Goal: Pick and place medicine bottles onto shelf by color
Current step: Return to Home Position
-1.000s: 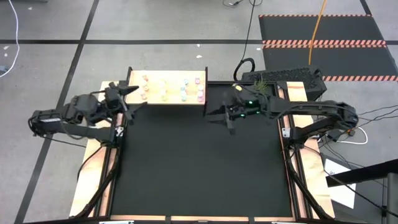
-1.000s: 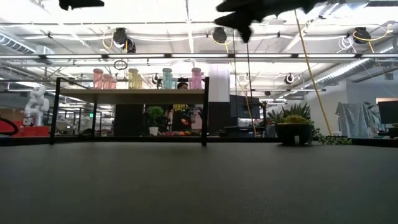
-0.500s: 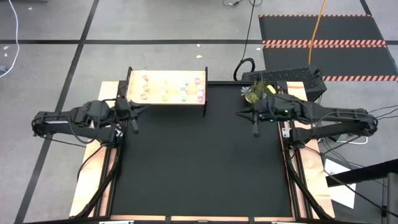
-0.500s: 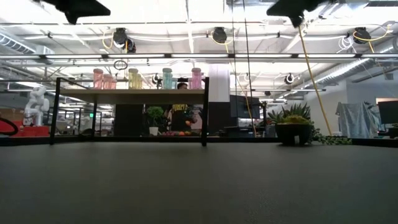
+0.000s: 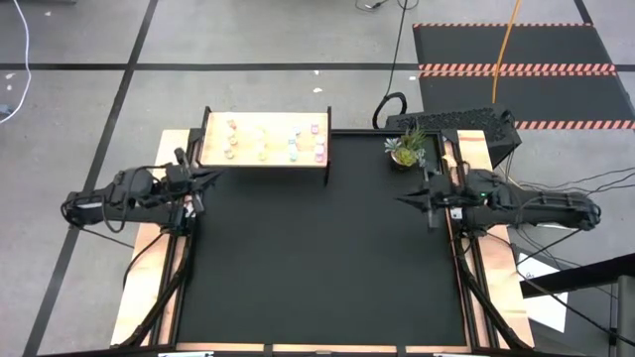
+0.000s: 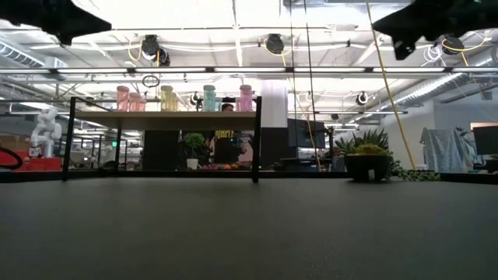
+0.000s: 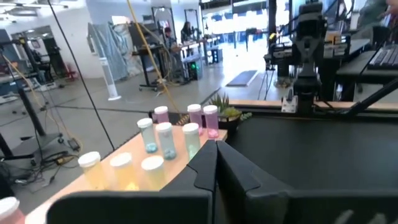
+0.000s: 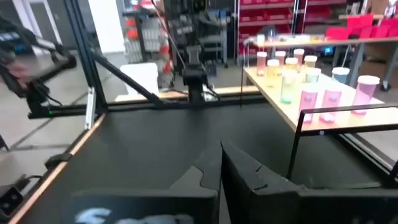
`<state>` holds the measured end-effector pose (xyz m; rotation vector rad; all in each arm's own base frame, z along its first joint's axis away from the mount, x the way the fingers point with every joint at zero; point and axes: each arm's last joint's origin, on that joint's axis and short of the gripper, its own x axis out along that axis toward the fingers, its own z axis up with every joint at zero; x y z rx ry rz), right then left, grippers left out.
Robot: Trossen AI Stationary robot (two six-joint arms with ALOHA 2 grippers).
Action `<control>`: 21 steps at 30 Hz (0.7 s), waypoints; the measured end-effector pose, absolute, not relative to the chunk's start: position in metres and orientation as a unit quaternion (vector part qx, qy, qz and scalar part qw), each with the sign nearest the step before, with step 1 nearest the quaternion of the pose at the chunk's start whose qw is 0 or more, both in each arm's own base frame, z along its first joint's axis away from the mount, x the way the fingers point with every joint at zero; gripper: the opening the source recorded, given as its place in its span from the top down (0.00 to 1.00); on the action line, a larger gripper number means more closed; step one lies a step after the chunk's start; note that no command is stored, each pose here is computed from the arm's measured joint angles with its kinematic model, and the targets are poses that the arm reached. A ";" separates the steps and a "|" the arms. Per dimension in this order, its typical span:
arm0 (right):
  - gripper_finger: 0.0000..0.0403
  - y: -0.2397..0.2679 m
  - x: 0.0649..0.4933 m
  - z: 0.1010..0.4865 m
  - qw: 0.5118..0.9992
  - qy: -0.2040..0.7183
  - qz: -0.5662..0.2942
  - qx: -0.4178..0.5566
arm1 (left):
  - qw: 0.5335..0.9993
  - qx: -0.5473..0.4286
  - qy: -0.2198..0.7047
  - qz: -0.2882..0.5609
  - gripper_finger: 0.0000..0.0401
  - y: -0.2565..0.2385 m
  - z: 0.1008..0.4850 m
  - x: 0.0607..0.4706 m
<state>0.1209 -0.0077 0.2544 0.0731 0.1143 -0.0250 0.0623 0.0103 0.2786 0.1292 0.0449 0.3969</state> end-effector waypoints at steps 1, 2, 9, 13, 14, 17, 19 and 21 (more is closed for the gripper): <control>1.00 -0.007 0.116 0.252 0.998 0.051 -0.011 0.040 | 0.978 0.062 0.017 0.197 0.97 0.010 0.275 0.060; 1.00 -0.007 0.112 0.249 0.998 0.044 -0.010 0.040 | 0.978 0.061 0.011 0.197 0.98 0.010 0.271 0.058; 1.00 -0.006 0.098 0.217 0.999 0.004 -0.013 0.034 | 0.979 0.070 0.016 0.193 0.97 0.010 0.249 0.057; 1.00 -0.006 0.101 0.196 0.997 -0.041 -0.011 0.061 | 0.978 0.077 0.037 0.189 0.99 0.010 0.236 0.063; 1.00 -0.006 0.103 0.188 0.996 -0.045 -0.009 0.074 | 0.978 0.077 0.039 0.189 0.99 0.010 0.236 0.063; 1.00 -0.006 0.104 0.182 0.993 -0.065 -0.005 0.098 | 0.978 0.078 0.037 0.188 0.98 0.010 0.234 0.064; 1.00 -0.006 0.103 0.184 0.992 -0.079 -0.003 0.100 | 0.978 0.081 0.048 0.187 0.97 0.010 0.231 0.065; 1.00 -0.006 0.104 0.178 0.994 -0.047 -0.007 0.098 | 0.978 0.076 0.039 0.188 0.97 0.010 0.233 0.065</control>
